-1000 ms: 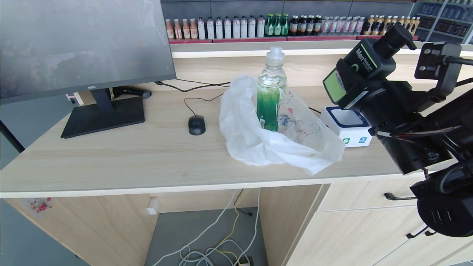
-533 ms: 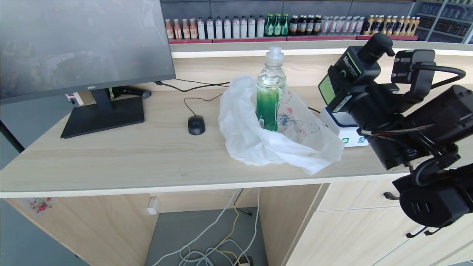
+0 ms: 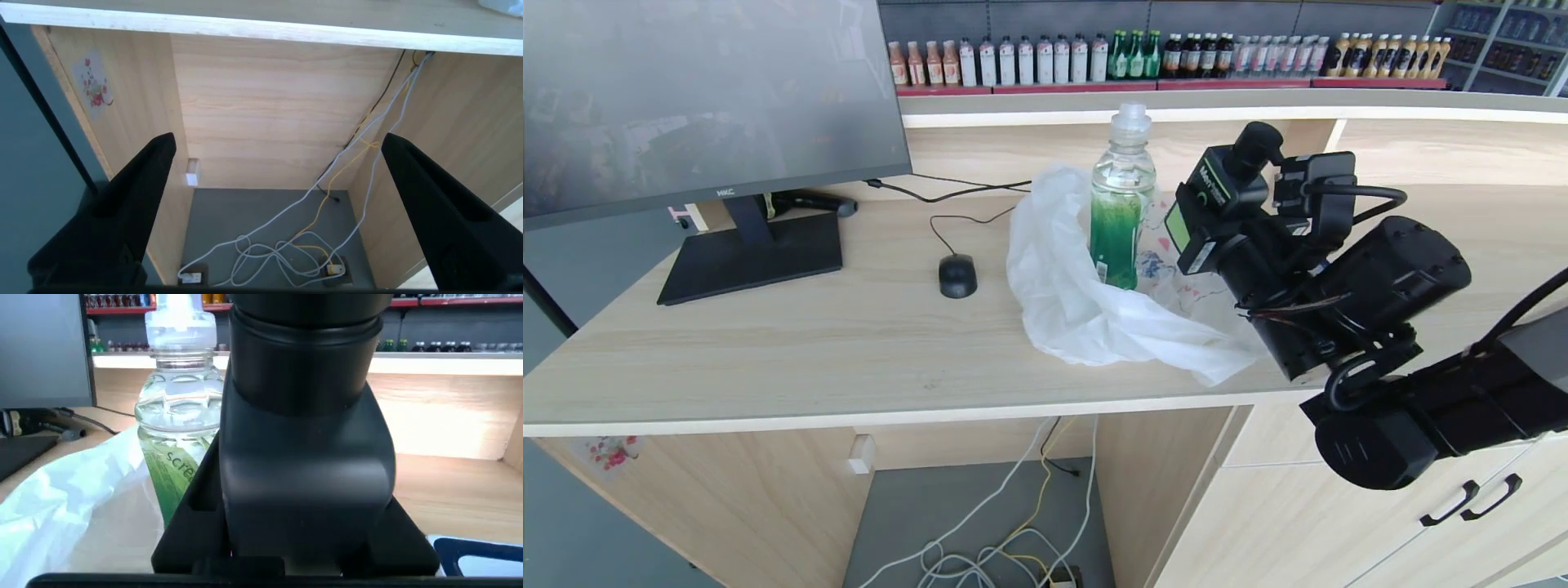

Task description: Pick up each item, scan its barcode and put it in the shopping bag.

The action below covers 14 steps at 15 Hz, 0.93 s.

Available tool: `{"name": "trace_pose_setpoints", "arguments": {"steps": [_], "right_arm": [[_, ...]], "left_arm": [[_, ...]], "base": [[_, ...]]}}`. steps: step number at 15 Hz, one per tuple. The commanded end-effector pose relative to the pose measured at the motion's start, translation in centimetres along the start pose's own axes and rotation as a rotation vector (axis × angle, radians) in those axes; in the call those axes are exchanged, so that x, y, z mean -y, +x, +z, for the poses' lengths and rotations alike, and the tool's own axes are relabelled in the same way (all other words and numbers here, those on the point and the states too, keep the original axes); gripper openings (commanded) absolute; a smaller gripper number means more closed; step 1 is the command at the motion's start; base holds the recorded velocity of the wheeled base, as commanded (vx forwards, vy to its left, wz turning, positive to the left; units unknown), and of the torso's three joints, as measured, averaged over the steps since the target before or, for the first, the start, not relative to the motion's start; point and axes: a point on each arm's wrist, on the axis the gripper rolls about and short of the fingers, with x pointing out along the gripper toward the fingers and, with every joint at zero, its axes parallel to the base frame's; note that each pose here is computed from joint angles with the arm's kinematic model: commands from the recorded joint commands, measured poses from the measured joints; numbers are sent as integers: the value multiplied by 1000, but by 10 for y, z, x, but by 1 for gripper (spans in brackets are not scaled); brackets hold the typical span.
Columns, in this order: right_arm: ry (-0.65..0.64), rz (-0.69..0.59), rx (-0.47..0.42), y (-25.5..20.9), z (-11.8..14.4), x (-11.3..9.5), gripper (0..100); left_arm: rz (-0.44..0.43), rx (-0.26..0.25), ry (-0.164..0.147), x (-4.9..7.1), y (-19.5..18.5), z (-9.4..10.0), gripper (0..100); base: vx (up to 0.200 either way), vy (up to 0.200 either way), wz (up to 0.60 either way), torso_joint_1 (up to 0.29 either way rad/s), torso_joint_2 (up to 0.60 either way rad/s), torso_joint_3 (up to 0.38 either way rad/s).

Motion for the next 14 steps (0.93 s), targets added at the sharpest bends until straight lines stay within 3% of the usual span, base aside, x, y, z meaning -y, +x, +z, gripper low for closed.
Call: {"name": "trace_pose_setpoints", "arguments": {"steps": [1,5,14], "right_arm": [[-5,6,-39,-4,-12,-1,0],[-19,23,-134,-19,-34,-2,0],[-37,49,-164,-18,-49,-3,0]], "left_arm": [[1,0,0,0,0,0,100],[1,0,0,0,0,0,100],[1,0,0,0,0,0,100]], "base": [[0,0,0,0,0,0],[0,0,0,0,0,0],[0,0,0,0,0,0]]}}
